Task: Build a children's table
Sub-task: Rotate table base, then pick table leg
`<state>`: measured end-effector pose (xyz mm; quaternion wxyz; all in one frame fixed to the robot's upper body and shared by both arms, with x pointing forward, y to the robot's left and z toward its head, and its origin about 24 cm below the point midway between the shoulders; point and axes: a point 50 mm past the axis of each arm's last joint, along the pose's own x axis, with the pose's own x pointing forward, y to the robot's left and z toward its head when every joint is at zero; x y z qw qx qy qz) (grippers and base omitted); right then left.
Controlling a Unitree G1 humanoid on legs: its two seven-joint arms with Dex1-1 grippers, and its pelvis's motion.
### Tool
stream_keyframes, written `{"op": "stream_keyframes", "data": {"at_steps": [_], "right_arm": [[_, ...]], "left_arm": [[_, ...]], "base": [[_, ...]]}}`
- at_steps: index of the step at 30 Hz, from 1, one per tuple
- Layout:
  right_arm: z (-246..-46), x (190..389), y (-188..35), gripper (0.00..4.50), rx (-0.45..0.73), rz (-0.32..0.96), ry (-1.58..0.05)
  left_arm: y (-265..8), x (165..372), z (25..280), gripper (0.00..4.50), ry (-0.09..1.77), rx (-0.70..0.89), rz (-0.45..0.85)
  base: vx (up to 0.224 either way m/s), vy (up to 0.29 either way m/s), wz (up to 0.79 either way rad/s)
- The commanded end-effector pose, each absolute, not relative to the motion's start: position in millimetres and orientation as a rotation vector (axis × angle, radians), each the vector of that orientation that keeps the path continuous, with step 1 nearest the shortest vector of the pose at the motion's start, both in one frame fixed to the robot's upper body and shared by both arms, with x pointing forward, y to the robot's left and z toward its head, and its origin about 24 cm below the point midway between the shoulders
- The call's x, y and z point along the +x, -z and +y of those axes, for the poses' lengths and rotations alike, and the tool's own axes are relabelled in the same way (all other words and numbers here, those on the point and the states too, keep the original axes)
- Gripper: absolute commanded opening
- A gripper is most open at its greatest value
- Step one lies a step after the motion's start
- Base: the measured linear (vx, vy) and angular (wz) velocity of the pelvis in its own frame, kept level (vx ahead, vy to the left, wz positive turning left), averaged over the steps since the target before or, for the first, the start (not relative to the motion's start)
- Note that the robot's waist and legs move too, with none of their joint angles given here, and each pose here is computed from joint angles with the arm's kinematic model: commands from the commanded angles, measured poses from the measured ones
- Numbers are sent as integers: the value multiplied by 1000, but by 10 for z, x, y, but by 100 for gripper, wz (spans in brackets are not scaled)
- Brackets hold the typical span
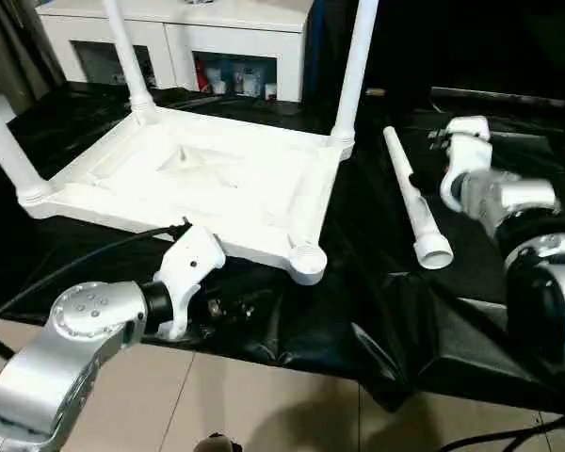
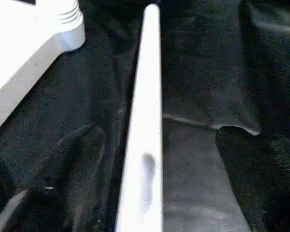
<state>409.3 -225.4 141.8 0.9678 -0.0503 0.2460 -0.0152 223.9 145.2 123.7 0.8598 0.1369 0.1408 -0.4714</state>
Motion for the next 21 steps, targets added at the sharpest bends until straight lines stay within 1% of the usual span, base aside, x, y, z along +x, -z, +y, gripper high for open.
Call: {"op": "stream_keyframes", "data": {"at_steps": [1, 2, 3, 6, 8, 10, 11, 12, 16, 19, 21], "right_arm": [[-2286, 4083, -1448, 432, -108, 528, 30], [-2286, 4084, -1451, 432, -108, 529, 29], [-2274, 4087, -1472, 432, -78, 534, 31], [-2305, 4076, -1477, 432, -117, 559, 50], [-2323, 4068, -1485, 432, -108, 571, 53], [-2302, 4062, -1468, 432, -64, 583, 36], [-2285, 4057, -1449, 432, -55, 593, 22], [-2273, 4055, -1442, 432, -47, 599, 13], [-2250, 4054, -1425, 432, -52, 606, -6], [-2147, 4069, -1429, 432, 2, 601, -74], [-2134, 4068, -1423, 432, -9, 606, -85]], "left_arm": [[-1272, 2162, 1396, 325, 1014, 282, 292], [-1274, 2158, 1393, 335, 1015, 282, 292], [-1285, 2110, 1376, 340, 1022, 277, 297], [-1305, 2029, 1353, 370, 1030, 270, 312], [-1330, 1951, 1337, 384, 1034, 268, 317], [-1331, 1891, 1339, 392, 1035, 273, 329], [-1331, 1853, 1341, 404, 1031, 267, 338], [-1334, 1831, 1338, 427, 1028, 263, 341], [-1324, 1781, 1327, 445, 1023, 255, 356], [-1328, 1693, 1306, 445, 1021, 244, 380], [-1326, 1672, 1307, 445, 1023, 245, 389]], "base": [[0, 0, 0], [0, 0, 0], [0, 0, 0], [0, 0, 0], [0, 0, 0], [0, 0, 0], [0, 0, 0], [0, 0, 0], [0, 0, 0], [0, 0, 0], [0, 0, 0]]}}
